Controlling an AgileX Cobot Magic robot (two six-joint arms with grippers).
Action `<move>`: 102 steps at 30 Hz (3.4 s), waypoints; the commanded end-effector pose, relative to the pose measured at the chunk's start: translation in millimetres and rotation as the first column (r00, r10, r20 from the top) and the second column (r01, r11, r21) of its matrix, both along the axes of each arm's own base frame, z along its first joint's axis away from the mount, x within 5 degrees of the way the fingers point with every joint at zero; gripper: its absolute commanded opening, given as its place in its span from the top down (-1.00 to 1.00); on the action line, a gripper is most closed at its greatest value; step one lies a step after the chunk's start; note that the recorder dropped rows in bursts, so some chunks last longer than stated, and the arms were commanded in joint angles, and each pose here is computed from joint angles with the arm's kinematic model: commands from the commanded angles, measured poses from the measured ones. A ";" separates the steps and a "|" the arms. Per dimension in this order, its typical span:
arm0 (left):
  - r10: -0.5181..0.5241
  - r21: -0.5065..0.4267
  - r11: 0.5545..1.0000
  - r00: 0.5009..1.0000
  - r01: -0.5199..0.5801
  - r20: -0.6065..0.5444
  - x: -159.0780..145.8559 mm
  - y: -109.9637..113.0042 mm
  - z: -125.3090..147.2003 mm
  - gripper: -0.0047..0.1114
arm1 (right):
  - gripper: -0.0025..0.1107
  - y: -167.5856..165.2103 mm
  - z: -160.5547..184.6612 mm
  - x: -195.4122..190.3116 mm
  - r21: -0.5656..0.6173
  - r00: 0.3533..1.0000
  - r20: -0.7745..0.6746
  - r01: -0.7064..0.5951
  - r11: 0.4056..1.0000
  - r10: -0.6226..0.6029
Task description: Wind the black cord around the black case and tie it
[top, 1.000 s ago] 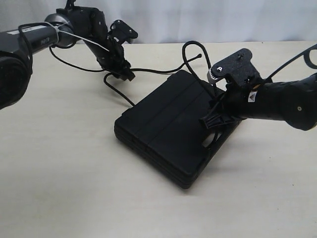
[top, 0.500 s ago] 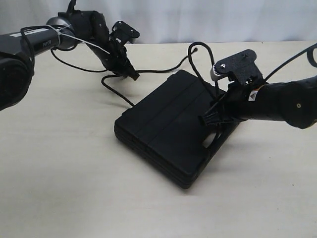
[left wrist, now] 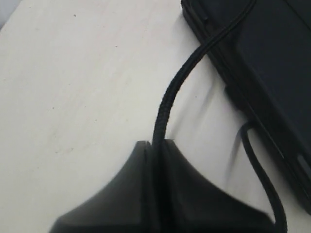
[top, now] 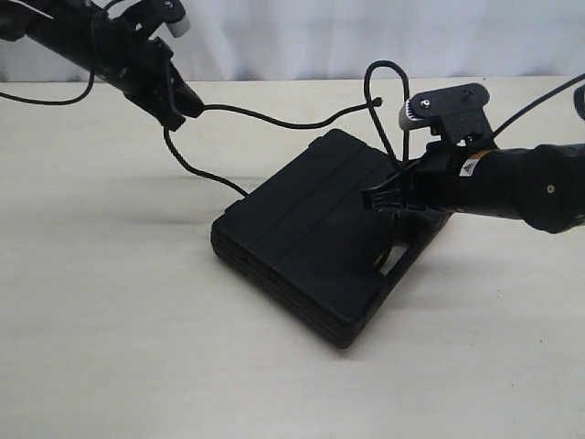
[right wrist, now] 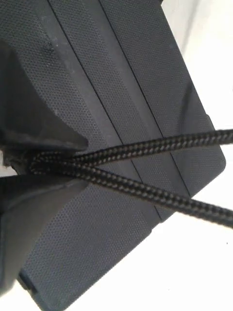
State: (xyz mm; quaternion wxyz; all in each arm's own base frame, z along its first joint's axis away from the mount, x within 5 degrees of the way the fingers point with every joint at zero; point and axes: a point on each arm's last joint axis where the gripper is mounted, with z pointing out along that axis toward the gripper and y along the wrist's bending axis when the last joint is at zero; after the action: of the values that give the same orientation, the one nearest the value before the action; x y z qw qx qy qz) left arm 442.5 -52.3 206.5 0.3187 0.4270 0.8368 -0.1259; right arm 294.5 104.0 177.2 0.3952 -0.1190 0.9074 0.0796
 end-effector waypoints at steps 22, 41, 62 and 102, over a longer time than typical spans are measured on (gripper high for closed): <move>-0.121 0.036 0.992 0.982 0.117 0.142 -7.1 4.5 9.4 0.92 | 0.88 -3.8 6.9 -9.7 -0.181 0.982 -0.037 -0.189 0.965 0.186; -0.119 0.044 0.993 0.980 0.113 0.158 -5.8 5.7 9.8 0.92 | 0.88 -59.8 48.8 1.6 0.159 0.878 0.052 -0.477 0.864 0.476; -0.302 -0.002 0.948 0.906 0.317 0.298 -9.3 -7.9 19.5 0.92 | 0.88 -69.7 -16.3 18.2 0.306 0.863 -0.070 -0.459 0.834 0.501; -0.314 -0.142 0.912 0.877 0.386 0.364 -4.8 -4.5 7.5 0.92 | 0.88 -85.7 -21.4 16.9 0.539 0.808 0.004 -0.497 0.679 0.589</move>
State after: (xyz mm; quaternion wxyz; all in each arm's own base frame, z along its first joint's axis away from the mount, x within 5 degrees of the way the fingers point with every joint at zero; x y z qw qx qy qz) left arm 438.9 -55.4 212.2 0.4622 0.5486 0.6711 -0.1871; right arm 312.2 17.4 154.1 0.2914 -0.2556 0.8132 0.4342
